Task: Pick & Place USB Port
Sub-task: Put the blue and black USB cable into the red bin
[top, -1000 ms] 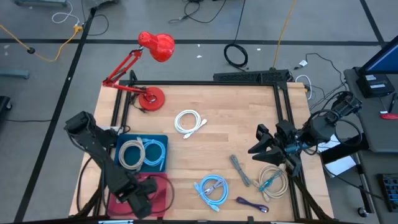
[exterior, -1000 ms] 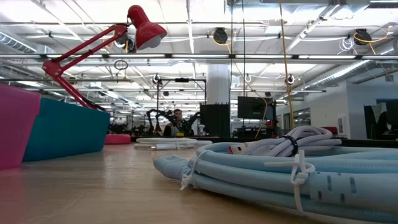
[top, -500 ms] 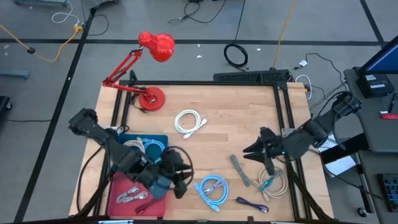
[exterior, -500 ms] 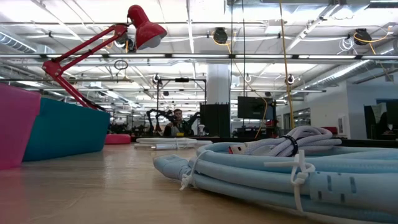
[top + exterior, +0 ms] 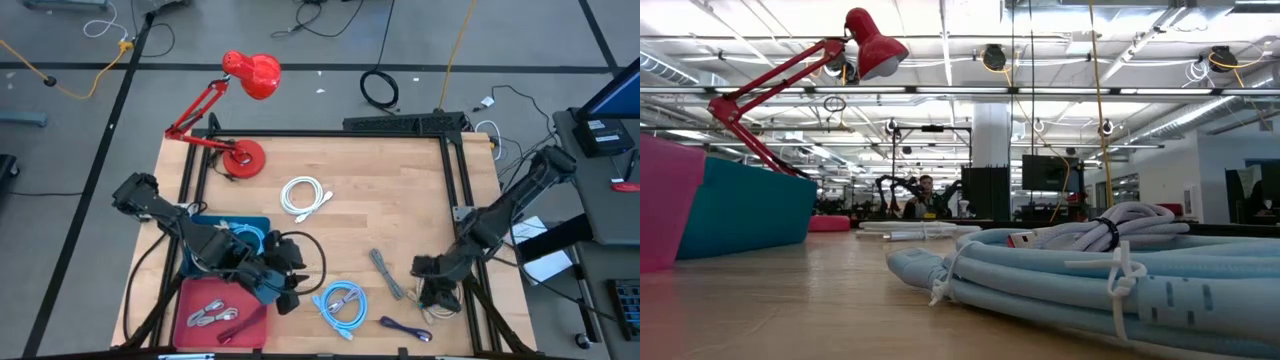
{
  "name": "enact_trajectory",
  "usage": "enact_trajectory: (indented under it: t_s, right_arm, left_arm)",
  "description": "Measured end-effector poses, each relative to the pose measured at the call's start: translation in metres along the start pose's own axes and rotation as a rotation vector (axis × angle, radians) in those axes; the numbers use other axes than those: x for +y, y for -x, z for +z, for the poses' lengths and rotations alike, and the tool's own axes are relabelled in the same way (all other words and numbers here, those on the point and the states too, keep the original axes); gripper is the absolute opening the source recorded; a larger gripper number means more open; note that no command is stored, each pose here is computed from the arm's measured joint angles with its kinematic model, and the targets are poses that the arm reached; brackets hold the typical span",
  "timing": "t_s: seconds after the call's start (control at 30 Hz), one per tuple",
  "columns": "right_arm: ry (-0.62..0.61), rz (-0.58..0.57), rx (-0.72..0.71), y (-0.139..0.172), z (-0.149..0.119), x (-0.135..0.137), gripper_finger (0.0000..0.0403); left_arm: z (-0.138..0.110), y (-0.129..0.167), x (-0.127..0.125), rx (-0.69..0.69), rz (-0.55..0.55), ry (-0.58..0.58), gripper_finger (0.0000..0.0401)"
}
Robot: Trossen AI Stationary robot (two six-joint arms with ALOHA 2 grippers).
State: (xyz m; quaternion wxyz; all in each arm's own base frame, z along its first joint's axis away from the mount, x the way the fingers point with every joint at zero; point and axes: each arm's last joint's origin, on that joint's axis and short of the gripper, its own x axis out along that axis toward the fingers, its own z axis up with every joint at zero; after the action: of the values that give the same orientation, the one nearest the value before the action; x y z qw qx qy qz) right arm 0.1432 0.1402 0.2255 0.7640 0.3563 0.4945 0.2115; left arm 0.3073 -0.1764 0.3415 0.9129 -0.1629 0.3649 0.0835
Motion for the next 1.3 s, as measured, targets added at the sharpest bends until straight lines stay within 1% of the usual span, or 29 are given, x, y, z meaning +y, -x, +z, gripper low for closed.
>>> enact_trajectory:
  t_s: [0.07, 0.1, 0.2, 0.27, 0.33, 0.4, 0.5, 0.6, 0.73, 0.87, 0.93, 1.0, 1.1, 1.17, 1.23, 1.3]
  right_arm:
    - [-0.059, 0.052, 0.007, -0.01, -0.01, -0.008, 0.01]
    - [-0.087, 0.053, 0.016, -0.013, -0.014, -0.012, 0.01]
    - [-0.187, 0.005, 0.058, -0.021, -0.026, -0.026, 0.01]
    - [-0.228, -0.042, 0.049, -0.023, -0.031, -0.033, 0.0099]
    - [-0.238, -0.081, -0.007, -0.023, -0.031, -0.036, 0.0095]
    - [-0.231, -0.112, -0.099, -0.022, -0.028, -0.037, 0.0085]
    - [-0.171, -0.15, -0.267, -0.018, -0.018, -0.029, 0.0063]
    - [-0.073, -0.153, -0.401, -0.008, 0.0, -0.008, 0.0038]
    - [0.073, -0.167, -0.478, 0.017, 0.025, 0.035, 0.0012]
    - [0.209, -0.238, -0.454, 0.038, 0.045, 0.081, 0.0001]
    - [0.259, -0.248, -0.438, 0.041, 0.054, 0.105, 0.0001]
    - [0.31, -0.238, -0.417, 0.037, 0.058, 0.128, 0.0001]
    - [0.366, -0.213, -0.343, 0.014, 0.055, 0.157, 0.0]
    - [0.383, -0.195, -0.252, -0.005, 0.045, 0.169, 0.0]
    - [0.365, -0.205, -0.133, -0.025, 0.028, 0.173, 0.0]
    - [0.316, -0.268, 0.005, -0.037, 0.006, 0.169, 0.0]
  left_arm:
    - [-0.004, 0.001, 0.0, 0.022, 0.012, -0.024, 0.0122]
    - [-0.007, 0.001, -0.001, 0.031, 0.015, -0.04, 0.0122]
    - [-0.016, -0.001, -0.003, 0.05, 0.018, -0.089, 0.0122]
    - [-0.025, -0.004, -0.003, 0.069, 0.024, -0.113, 0.0122]
    - [-0.035, -0.007, -0.003, 0.094, 0.031, -0.113, 0.0122]
    - [-0.046, -0.011, -0.003, 0.126, 0.035, -0.093, 0.0122]
    - [-0.06, -0.017, -0.003, 0.154, 0.034, -0.059, 0.0122]
    - [-0.073, -0.019, -0.003, 0.172, 0.048, -0.025, 0.0122]
    - [-0.087, -0.023, -0.001, 0.192, 0.073, 0.033, 0.0122]
    - [-0.093, -0.028, 0.001, 0.192, 0.077, 0.041, 0.0122]
    - [-0.095, -0.03, 0.002, 0.19, 0.076, 0.044, 0.0122]
    - [-0.094, -0.031, 0.002, 0.182, 0.067, 0.052, 0.0122]
    - [-0.093, -0.032, 0.003, 0.176, 0.068, 0.054, 0.0122]
    - [-0.092, -0.033, 0.003, 0.173, 0.067, 0.052, 0.0122]
    - [-0.092, -0.033, 0.003, 0.174, 0.066, 0.04, 0.0122]
    - [-0.092, -0.033, 0.003, 0.175, 0.065, 0.023, 0.0122]
